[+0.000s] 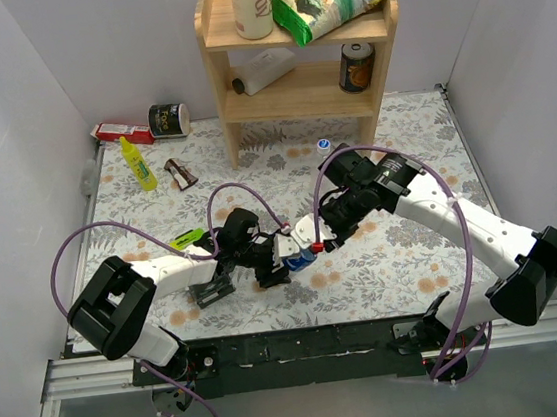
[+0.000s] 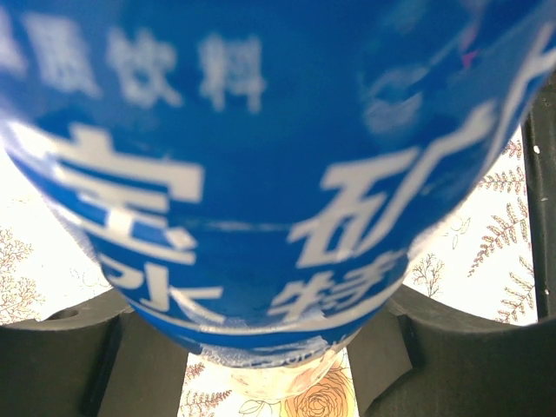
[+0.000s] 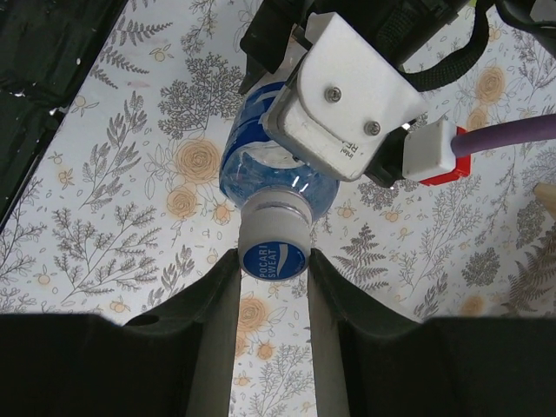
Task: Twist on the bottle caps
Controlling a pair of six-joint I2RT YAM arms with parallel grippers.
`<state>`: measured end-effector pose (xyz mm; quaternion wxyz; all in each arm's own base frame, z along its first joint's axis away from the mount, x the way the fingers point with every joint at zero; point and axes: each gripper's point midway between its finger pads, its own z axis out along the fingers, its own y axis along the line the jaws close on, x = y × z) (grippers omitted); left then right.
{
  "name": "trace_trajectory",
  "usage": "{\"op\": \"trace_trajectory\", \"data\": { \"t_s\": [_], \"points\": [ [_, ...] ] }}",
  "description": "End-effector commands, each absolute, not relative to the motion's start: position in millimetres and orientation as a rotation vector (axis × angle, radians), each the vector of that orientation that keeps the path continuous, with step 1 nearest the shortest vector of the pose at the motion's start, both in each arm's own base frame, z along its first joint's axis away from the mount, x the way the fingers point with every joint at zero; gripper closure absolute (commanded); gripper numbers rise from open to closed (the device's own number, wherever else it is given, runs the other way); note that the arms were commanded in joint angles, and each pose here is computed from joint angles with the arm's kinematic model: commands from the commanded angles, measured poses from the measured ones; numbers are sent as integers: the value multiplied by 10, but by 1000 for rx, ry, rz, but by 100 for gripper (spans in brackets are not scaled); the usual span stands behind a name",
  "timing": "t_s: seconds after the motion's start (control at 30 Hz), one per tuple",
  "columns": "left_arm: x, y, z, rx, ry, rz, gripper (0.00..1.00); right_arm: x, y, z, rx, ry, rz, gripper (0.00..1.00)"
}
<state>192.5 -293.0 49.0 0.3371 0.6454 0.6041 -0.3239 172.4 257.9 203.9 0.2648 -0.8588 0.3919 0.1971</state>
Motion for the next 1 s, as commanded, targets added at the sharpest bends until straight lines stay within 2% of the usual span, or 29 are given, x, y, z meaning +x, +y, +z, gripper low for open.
{"op": "trace_trajectory", "data": {
  "t_s": [0.0,0.47,0.83,0.97],
  "points": [
    [2010,-3085,730,1664,1437,-828,100,1617,2500,1807,-2448,1131,560,77],
    [2169,-3229,1099,1453,1436,-850,100,1569,2804,1814,-2201,1629,791,78],
    [2199,-3158,1072,1329,1501,-839,100,1662,2965,1639,-1726,2279,1093,78],
    [2190,-3086,995,1297,1555,-819,100,1792,3037,1652,-1625,2378,1068,77]
  ]
}}
